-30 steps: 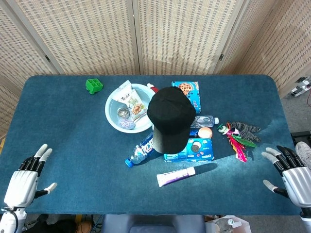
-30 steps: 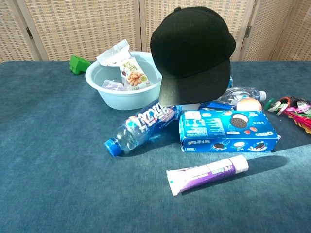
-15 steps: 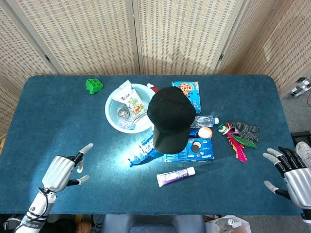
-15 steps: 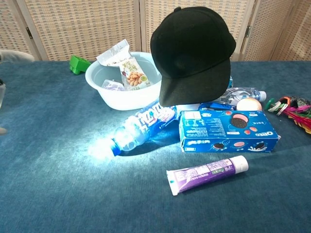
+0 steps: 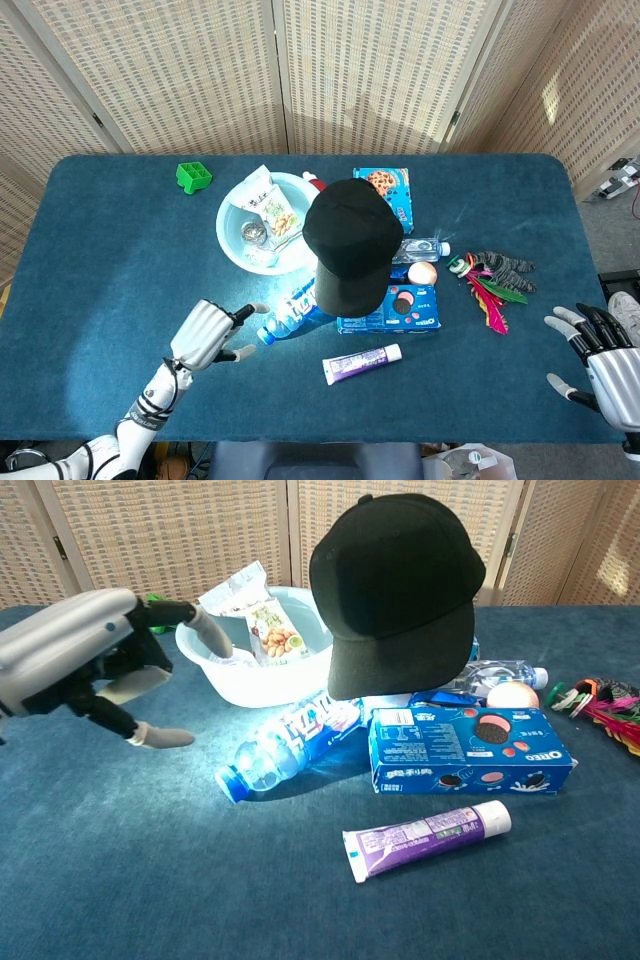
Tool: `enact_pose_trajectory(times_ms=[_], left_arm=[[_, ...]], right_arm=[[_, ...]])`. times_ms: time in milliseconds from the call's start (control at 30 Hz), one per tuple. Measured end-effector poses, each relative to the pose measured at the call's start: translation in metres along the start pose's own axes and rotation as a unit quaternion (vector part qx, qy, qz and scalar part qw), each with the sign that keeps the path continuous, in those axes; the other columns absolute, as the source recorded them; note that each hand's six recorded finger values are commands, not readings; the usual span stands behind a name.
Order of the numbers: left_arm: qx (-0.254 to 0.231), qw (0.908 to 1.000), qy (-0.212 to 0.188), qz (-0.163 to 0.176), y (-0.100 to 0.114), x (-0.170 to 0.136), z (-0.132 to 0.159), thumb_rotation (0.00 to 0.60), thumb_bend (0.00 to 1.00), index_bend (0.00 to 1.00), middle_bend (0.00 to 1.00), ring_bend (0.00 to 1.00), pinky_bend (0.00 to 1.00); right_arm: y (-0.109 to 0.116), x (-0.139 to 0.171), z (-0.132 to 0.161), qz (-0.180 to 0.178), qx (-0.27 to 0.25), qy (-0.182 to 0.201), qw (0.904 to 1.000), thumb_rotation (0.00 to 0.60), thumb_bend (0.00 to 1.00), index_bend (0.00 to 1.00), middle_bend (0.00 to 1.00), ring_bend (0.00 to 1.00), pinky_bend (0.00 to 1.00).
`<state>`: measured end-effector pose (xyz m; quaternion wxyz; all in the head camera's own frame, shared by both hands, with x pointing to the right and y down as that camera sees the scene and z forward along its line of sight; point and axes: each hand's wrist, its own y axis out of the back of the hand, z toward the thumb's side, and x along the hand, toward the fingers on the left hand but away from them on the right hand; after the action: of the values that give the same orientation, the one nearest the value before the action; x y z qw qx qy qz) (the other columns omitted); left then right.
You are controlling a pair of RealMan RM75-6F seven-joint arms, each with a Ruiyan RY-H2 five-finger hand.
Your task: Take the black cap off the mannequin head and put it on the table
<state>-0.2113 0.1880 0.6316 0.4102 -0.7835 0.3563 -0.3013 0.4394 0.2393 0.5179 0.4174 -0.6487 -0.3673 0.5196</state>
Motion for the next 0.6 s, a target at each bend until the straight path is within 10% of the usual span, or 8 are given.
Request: enact_pose_trajectory(times_ms=[600], left_arm=[[-0.015,0.9995,-0.021,0.016,-0.051,0.060,0.042,0.600,0.04,0.42,0.98,1.00,1.00]], right_arm=[[0.001,0.002,-0.006,0.004,0.006,-0.014,0.9999,0.600,0.11,0.25,0.21,0.11,0.14]])
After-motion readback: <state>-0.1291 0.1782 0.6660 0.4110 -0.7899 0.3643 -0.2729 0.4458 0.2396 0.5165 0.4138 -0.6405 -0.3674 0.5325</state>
